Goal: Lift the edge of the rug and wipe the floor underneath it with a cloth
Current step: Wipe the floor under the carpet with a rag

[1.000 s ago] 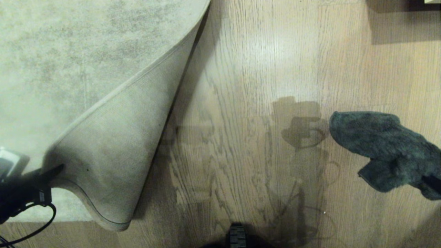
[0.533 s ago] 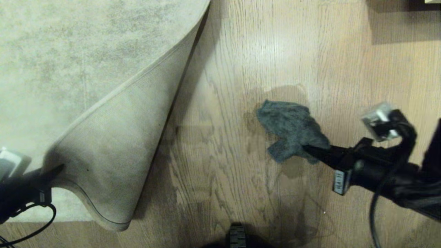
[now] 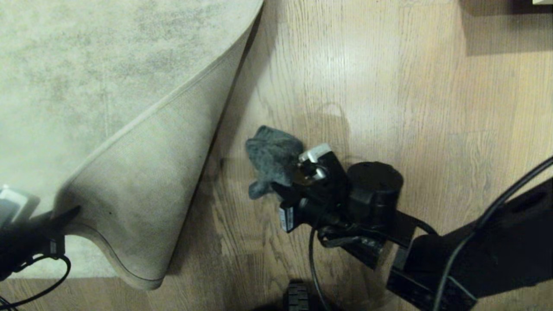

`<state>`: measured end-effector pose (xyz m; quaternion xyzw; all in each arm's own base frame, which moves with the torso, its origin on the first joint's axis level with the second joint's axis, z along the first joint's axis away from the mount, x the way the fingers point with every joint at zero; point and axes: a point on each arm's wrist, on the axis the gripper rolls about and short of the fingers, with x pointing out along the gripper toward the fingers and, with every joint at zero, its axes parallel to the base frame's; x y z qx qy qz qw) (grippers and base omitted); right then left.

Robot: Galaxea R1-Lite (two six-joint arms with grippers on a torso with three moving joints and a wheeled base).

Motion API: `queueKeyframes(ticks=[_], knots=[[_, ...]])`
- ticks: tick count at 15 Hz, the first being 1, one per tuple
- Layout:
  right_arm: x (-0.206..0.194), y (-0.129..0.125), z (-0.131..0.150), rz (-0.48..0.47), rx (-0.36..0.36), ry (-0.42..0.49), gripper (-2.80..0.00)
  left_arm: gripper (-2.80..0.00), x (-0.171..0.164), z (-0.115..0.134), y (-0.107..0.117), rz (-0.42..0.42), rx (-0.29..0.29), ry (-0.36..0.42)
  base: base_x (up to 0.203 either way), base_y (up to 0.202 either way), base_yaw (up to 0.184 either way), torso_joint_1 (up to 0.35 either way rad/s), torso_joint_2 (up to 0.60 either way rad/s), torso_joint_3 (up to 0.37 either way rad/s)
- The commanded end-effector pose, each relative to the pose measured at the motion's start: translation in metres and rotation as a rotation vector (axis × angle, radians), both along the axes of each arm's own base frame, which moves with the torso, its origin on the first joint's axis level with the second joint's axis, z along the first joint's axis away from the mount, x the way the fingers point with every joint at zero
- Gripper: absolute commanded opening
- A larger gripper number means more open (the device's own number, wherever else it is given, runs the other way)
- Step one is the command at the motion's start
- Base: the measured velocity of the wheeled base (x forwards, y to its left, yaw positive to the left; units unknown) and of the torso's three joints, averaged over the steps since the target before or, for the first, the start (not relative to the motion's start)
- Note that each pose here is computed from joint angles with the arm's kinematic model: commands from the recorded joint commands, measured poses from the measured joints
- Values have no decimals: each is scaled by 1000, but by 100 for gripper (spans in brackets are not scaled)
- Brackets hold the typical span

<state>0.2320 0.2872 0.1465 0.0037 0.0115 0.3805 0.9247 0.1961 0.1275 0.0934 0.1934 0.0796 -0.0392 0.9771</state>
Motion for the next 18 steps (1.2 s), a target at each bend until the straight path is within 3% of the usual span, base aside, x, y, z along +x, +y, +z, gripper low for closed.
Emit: queueKeyframes(ticks=[1,4,8,12,18], knots=[[10,44,-38,33,-19,29,-280,-280,0,1,0,-4,9,-10,0,0,0,0,0,0],[11,74,-55,62,9,31,-280,-280,0,2,0,-4,8,-11,0,0,0,0,0,0],[35,97,-46,14,99,-27,-280,-280,0,2,0,-5,9,-12,0,0,0,0,0,0],[78,70,-45,-102,101,-50,-280,-280,0,2,0,-4,8,-10,0,0,0,0,0,0],[132,49,-1,-212,192,-153,-280,-280,-2,-1,-2,-5,0,0,0,0,0,0,0,0]])
